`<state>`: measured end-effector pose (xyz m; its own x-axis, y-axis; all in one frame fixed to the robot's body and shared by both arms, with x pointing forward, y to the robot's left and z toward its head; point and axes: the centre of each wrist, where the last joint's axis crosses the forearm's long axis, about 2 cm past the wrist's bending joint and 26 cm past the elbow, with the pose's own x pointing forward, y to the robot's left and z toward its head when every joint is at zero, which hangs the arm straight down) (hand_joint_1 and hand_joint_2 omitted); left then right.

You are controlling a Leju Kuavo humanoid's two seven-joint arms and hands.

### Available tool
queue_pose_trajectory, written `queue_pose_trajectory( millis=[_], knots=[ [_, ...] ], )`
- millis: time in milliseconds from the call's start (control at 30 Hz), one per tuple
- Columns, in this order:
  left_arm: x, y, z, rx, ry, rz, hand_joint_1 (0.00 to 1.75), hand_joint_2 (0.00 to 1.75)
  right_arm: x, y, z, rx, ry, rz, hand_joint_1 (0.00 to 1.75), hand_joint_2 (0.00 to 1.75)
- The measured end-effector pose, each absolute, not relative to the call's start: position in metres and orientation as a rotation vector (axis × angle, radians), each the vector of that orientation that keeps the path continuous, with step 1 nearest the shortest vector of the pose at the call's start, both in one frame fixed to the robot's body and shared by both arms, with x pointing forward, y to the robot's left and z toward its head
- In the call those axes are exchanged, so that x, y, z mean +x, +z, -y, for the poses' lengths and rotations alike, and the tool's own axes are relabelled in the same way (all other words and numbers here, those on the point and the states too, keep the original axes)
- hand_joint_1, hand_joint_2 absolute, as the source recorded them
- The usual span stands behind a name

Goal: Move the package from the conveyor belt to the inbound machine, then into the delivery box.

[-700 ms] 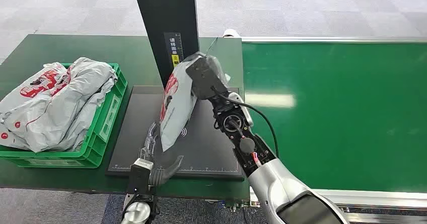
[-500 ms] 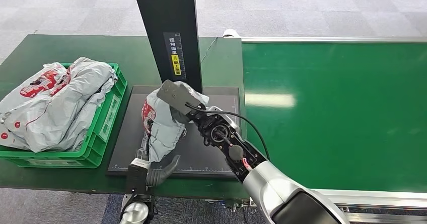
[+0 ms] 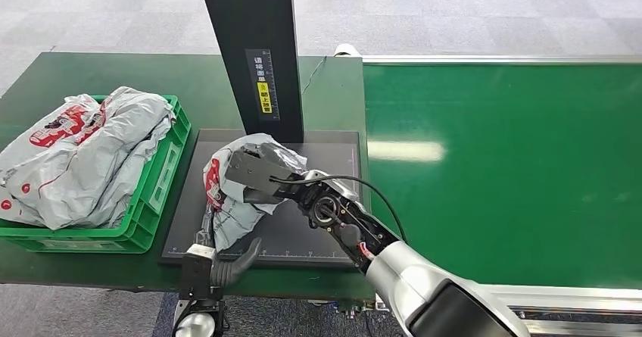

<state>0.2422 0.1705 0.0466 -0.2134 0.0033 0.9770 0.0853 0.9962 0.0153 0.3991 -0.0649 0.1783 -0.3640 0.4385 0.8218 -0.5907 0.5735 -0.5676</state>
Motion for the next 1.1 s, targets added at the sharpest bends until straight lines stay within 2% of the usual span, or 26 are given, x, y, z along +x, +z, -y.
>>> queue_pose_trajectory(
  millis=[200,367,533,867,1100],
  knots=[
    [0.231,0.048,-0.177,-0.038,-0.075,1.796,0.0,1.75,0.381,0.152,0.088,0.249,0.857,1.777,0.0,1.75],
    [0.229,0.05,-0.18,-0.025,-0.09,1.805,0.0,1.75,0.345,0.128,0.119,0.408,0.448,1.88,0.0,1.75],
    [0.229,0.05,-0.182,-0.024,-0.097,1.805,0.0,1.75,0.315,0.109,0.161,0.366,0.155,1.921,0.0,1.75],
    [0.236,0.053,-0.183,-0.019,-0.11,1.819,0.0,1.75,0.275,0.084,0.195,0.264,-0.029,1.914,0.0,1.75],
    [0.264,0.059,-0.178,0.05,-0.279,1.814,0.0,1.75,0.263,0.082,0.198,0.26,-0.081,1.915,0.0,1.75]
  ],
)
